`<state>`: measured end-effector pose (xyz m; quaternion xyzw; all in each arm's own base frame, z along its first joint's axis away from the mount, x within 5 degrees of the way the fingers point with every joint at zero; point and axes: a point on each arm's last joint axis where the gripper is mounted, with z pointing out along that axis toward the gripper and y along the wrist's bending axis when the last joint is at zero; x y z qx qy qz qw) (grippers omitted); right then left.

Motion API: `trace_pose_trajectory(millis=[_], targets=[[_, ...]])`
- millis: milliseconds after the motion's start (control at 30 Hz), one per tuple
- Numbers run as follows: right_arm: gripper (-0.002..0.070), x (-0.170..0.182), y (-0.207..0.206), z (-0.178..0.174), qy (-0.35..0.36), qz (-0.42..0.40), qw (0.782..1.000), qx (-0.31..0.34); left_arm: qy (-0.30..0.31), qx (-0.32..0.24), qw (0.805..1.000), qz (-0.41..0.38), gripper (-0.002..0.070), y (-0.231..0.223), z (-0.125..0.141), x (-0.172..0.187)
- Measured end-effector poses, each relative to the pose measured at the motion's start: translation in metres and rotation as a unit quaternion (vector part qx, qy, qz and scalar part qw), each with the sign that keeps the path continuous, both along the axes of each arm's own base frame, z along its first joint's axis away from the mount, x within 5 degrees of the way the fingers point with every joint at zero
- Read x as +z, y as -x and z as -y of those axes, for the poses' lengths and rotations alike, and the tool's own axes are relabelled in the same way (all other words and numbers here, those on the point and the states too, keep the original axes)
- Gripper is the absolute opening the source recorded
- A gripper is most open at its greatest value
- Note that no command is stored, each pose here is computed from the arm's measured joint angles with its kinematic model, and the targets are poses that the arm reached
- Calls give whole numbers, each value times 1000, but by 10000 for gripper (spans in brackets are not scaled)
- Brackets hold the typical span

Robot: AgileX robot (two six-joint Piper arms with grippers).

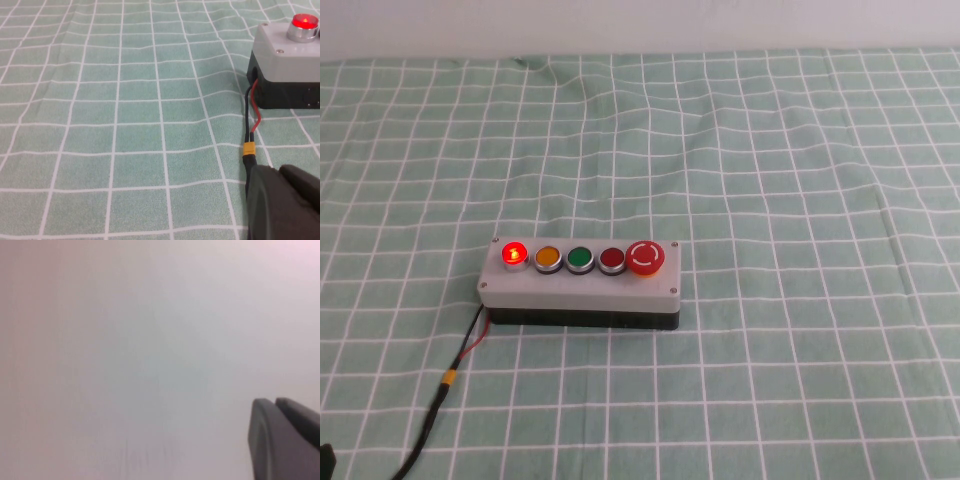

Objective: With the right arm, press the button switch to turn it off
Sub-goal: 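Press the lit red button on the button box to turn it off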

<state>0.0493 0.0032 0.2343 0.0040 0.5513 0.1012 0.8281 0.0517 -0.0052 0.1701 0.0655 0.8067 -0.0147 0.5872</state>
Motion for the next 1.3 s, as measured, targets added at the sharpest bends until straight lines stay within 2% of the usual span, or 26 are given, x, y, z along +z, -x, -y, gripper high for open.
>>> trace_pose_trajectory(millis=[133,300,467,600,700,867,1067,1300], targets=[[-16,23,14,8,-32,148,988,-31,0,0,1000,0,-3,0,0,0],[-16,54,25,10,-49,198,978,-30,0,0,1000,0,-3,0,0,0],[-16,97,37,6,-37,119,992,17,0,0,1000,0,-3,0,0,0],[-16,121,34,-1,-7,8,999,46,0,0,1000,0,-3,0,0,0],[-16,130,17,-7,15,-85,994,61,0,0,1000,0,-3,0,0,0],[-16,129,-9,-13,37,-161,984,63,0,0,1000,0,-3,0,0,0],[-16,122,-27,-21,-14,-220,970,99,0,0,1000,0,-3,0,0,0],[-16,111,-49,-28,1,-296,949,108,0,0,1000,0,-3,0,0,0]])
